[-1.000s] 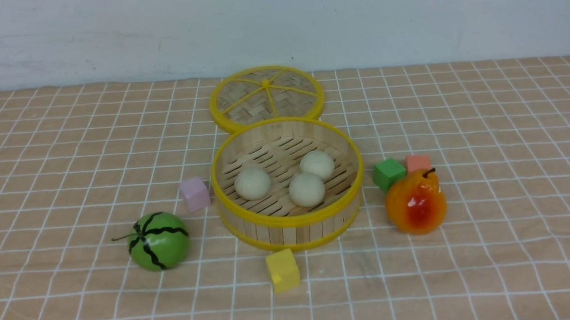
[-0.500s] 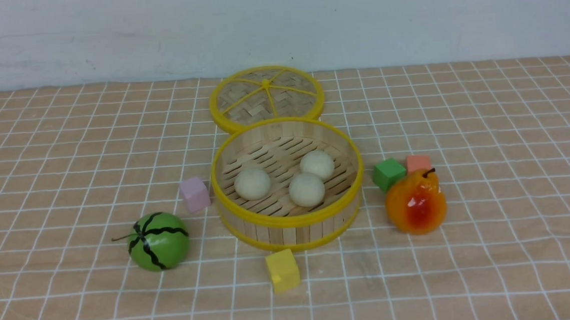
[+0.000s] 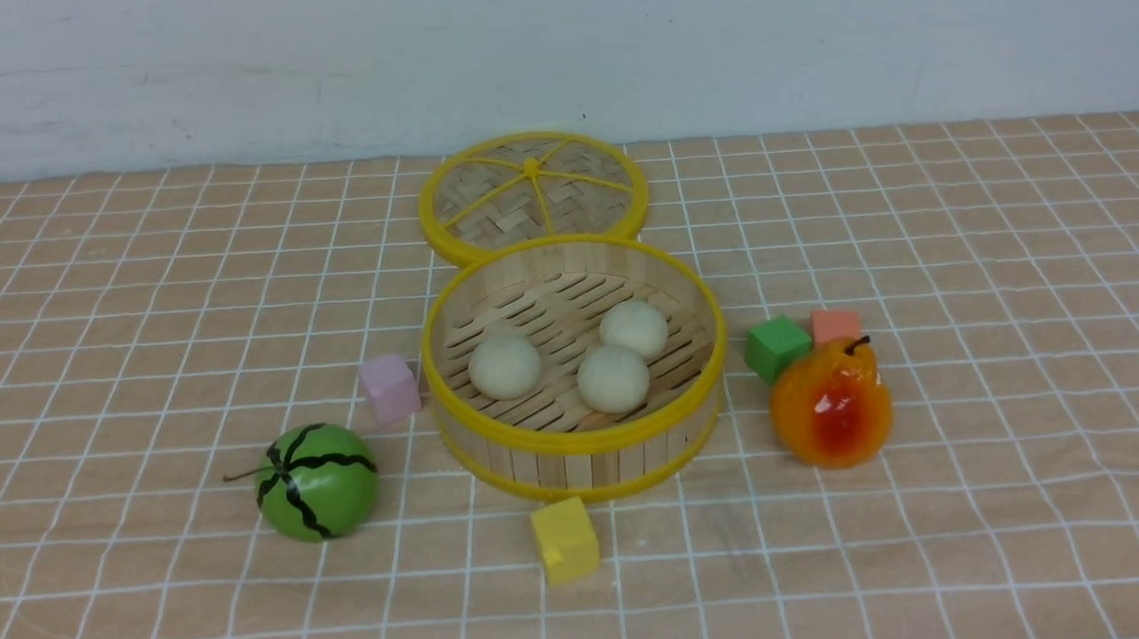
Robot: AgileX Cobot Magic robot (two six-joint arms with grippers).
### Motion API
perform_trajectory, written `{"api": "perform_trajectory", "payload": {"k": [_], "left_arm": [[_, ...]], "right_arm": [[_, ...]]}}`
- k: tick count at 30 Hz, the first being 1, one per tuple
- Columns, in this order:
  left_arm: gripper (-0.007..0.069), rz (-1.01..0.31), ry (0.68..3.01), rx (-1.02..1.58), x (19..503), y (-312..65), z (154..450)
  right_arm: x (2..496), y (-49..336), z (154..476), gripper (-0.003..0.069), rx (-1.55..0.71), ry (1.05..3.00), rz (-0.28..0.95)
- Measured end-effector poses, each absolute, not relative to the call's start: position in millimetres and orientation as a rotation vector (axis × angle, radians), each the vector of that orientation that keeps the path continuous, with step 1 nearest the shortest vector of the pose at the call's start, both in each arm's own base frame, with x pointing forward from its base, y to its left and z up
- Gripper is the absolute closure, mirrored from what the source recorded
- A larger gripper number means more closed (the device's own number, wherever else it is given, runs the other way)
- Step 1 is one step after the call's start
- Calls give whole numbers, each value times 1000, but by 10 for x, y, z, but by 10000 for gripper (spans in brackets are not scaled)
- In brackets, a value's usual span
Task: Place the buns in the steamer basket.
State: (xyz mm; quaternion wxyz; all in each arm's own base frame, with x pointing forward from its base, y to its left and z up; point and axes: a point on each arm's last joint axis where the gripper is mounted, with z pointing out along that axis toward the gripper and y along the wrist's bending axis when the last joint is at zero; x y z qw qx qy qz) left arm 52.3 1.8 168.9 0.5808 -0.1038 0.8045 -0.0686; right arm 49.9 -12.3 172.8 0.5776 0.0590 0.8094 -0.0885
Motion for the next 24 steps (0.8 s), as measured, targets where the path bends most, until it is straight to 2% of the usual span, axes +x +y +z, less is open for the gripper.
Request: {"api": "perform_trajectory", "payload": {"k": [24], "left_arm": [[388, -160, 1880, -242, 523, 18, 1689]], "right_arm": [[499, -123, 1728, 582, 139, 1893, -207]]}}
